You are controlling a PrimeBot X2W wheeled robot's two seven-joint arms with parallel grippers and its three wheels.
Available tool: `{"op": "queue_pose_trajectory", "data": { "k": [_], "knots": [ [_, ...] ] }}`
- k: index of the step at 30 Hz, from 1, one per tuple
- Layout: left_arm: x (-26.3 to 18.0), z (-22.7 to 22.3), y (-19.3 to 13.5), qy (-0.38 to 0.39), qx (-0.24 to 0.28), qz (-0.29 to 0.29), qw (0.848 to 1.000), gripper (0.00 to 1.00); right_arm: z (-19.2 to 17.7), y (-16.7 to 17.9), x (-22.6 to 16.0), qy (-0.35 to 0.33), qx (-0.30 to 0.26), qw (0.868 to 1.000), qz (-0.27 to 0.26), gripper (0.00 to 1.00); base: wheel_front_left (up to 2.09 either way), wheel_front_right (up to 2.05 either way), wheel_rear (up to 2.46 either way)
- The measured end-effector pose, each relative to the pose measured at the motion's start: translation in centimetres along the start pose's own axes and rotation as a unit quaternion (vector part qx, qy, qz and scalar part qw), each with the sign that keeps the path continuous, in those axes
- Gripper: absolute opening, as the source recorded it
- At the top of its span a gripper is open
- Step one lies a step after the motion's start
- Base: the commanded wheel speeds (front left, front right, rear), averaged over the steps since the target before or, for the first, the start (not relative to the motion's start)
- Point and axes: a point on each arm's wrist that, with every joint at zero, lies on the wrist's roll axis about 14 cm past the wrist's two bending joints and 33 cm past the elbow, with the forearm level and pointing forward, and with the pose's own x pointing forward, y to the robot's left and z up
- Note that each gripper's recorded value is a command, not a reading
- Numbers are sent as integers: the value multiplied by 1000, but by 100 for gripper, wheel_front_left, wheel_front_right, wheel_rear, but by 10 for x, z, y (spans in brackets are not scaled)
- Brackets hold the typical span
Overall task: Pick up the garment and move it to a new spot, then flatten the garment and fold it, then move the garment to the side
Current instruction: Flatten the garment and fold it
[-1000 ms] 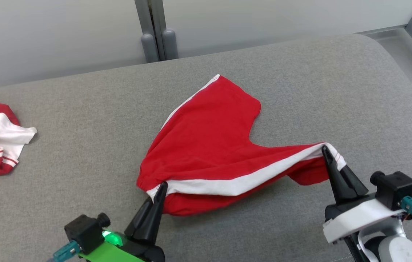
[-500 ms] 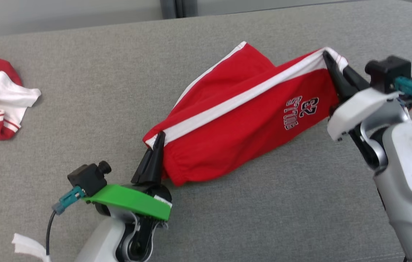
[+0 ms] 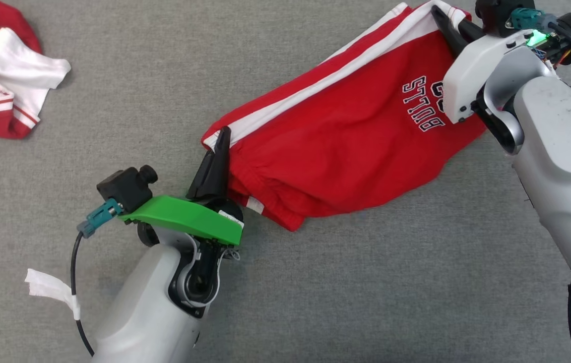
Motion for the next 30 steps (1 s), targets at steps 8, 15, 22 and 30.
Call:
{"op": "queue_pose_trajectory", "data": {
  "k": [8, 15, 22, 30],
  "knots": [
    [-8, 11, 15, -20, -10, 22, 1000, 0, -16, 27, 29, 20, 2, 999, 44, 27, 0, 0, 0],
    [-13, 10, 20, -19, -9, 34, 999, 1, -7, 21, 35, 1, 10, 999, 37, 100, 0, 0, 0],
    [-27, 5, 18, 9, 39, 30, 999, 100, 3, 14, 25, -12, 11, 999, 29, 100, 0, 0, 0],
    [-56, 20, 18, 10, 131, 32, 991, 100, 2, 4, -3, 11, 0, 1000, 21, 100, 0, 0, 0]
  ]
}}
